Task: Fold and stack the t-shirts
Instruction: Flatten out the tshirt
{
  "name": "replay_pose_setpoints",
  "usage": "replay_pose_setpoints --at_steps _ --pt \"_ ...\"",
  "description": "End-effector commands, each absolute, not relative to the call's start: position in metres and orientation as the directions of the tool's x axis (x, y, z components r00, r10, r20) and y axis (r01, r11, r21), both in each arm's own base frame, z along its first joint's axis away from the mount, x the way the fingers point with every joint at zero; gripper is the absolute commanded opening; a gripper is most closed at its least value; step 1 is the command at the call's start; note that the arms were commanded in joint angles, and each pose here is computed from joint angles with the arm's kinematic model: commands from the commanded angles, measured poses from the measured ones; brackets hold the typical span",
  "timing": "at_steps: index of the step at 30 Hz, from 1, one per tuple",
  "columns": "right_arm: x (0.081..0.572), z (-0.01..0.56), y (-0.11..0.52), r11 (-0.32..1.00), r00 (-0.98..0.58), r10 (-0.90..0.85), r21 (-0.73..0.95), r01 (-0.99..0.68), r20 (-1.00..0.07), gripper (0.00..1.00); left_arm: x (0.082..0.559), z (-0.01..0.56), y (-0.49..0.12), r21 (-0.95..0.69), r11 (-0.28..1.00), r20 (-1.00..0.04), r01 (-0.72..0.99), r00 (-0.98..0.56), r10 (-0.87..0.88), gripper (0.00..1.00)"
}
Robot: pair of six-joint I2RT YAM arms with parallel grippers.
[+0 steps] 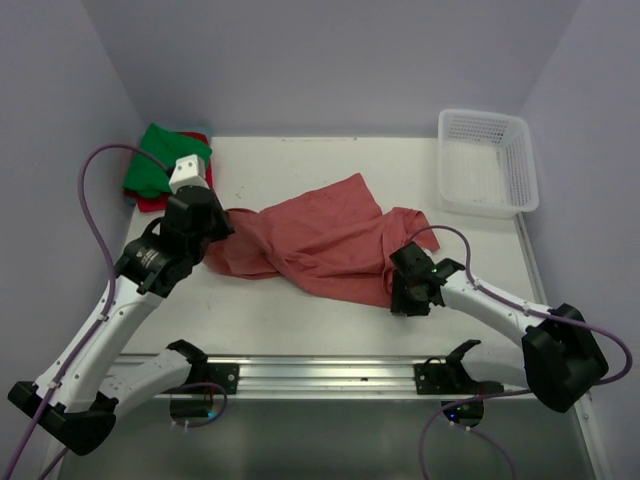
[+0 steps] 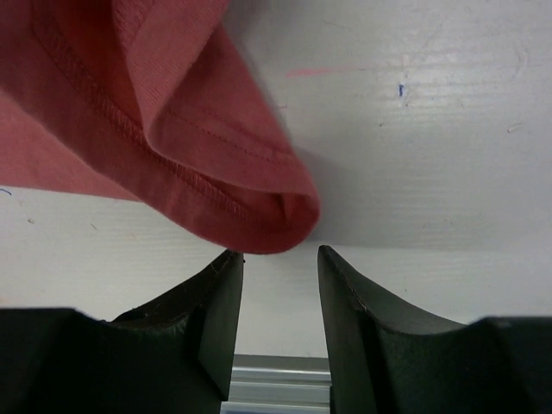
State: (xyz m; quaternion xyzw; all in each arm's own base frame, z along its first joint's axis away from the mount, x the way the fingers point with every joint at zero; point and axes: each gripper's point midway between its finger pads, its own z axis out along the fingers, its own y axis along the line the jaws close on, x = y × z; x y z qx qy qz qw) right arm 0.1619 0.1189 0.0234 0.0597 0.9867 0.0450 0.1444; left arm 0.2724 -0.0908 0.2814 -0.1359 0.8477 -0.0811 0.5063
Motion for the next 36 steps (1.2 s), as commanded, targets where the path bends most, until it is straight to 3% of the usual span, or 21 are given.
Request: replay_pose_setpoints --at_steps 1,9,17,21,28,32,36 --pt "0.18 0.023 0.131 0.986 -0.936 0.134 0.141 0.092 -0.327 0.44 0.274 0.293 -0.09 -0.318 0.936 -0.847 -0.15 -0.399 -0.352 0.0" --pt "0.195 0.021 0.139 0.986 -0.929 0.132 0.144 0.086 -0.347 0.44 0.269 0.289 -0.087 -0.322 0.933 -0.843 -0.158 -0.4 -0.359 0.0" --pt "0.214 0.045 0.1 0.983 -0.874 0.137 -0.046 0.179 -0.465 0.48 0.269 0.281 -0.093 -0.34 0.93 -0.829 -0.143 -0.422 -0.368 0.0" --pt "0.222 0.05 0.097 0.978 -0.856 0.143 -0.064 0.2 -0.497 0.51 0.27 0.276 -0.098 -0.342 0.93 -0.82 -0.131 -0.441 -0.364 0.0" --pt "0.222 0.028 0.107 0.981 -0.882 0.14 -0.055 0.184 -0.45 0.51 0.269 0.275 -0.099 -0.341 0.931 -0.818 -0.13 -0.447 -0.362 0.0" --pt "0.22 0.019 0.11 0.983 -0.891 0.143 -0.042 0.178 -0.43 0.44 0.267 0.276 -0.096 -0.338 0.931 -0.82 -0.135 -0.443 -0.362 0.0" --pt "0.216 0.017 0.11 0.983 -0.893 0.151 -0.034 0.182 -0.425 0.29 0.266 0.277 -0.095 -0.338 0.931 -0.82 -0.138 -0.441 -0.364 0.0"
